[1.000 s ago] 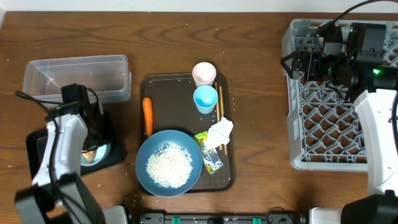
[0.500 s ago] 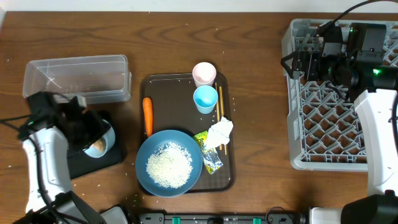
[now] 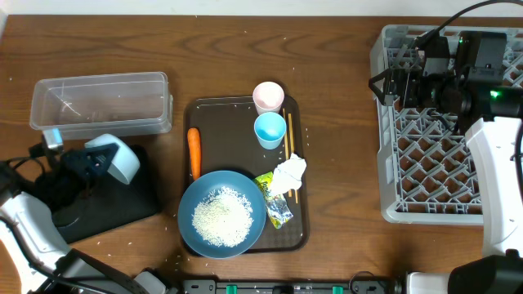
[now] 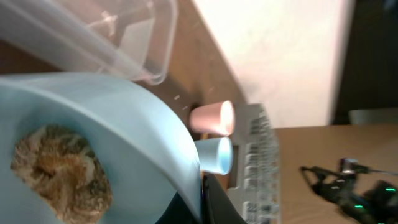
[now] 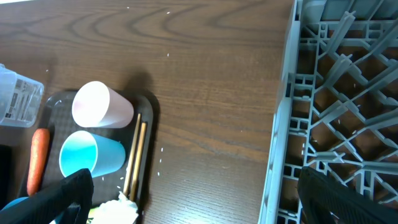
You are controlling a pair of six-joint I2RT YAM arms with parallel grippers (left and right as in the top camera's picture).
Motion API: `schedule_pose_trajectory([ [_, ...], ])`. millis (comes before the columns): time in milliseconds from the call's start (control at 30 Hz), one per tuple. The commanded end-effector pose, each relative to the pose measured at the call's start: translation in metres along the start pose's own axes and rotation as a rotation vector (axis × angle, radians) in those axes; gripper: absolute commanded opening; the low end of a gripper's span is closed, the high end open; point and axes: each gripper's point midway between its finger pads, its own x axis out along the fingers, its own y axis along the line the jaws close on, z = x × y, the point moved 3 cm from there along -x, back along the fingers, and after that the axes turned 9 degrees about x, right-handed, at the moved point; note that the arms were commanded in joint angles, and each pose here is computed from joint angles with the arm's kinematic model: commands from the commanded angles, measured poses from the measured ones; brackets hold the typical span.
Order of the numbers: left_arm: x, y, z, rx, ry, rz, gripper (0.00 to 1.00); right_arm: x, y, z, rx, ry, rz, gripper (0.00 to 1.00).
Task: Sort waste into correct bins and load items into the dishwasher rack
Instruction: 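Lift the bowl and tip it over the black tray, dumping the scrap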
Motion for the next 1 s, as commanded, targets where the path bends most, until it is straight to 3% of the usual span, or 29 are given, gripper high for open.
schedule_pose_trajectory([
  [0,-0.012,-0.026,0.013,0.046,-0.081,-0.154,0.06,-0.003,0.005,0.005,-0.016,-0.012,0.007,0.98],
  [133,-0.021,-0.035,0.019,0.044,-0.13,-0.236,0.06,-0.003,0.005,0.003,-0.013,-0.004,0.006,0.98],
  [433,-0.023,-0.035,0.02,0.042,-0.137,-0.24,0.06,-0.003,0.004,-0.001,-0.004,0.016,0.003,0.98],
  [600,-0.025,-0.014,0.023,0.176,-0.143,-0.103,0.06,-0.003,0.004,-0.001,-0.004,0.015,0.003,0.99],
  [967,-0.02,0.009,0.001,0.114,-0.08,0.009,0.06,-0.003,0.004,-0.003,0.0,0.023,0.002,0.98],
])
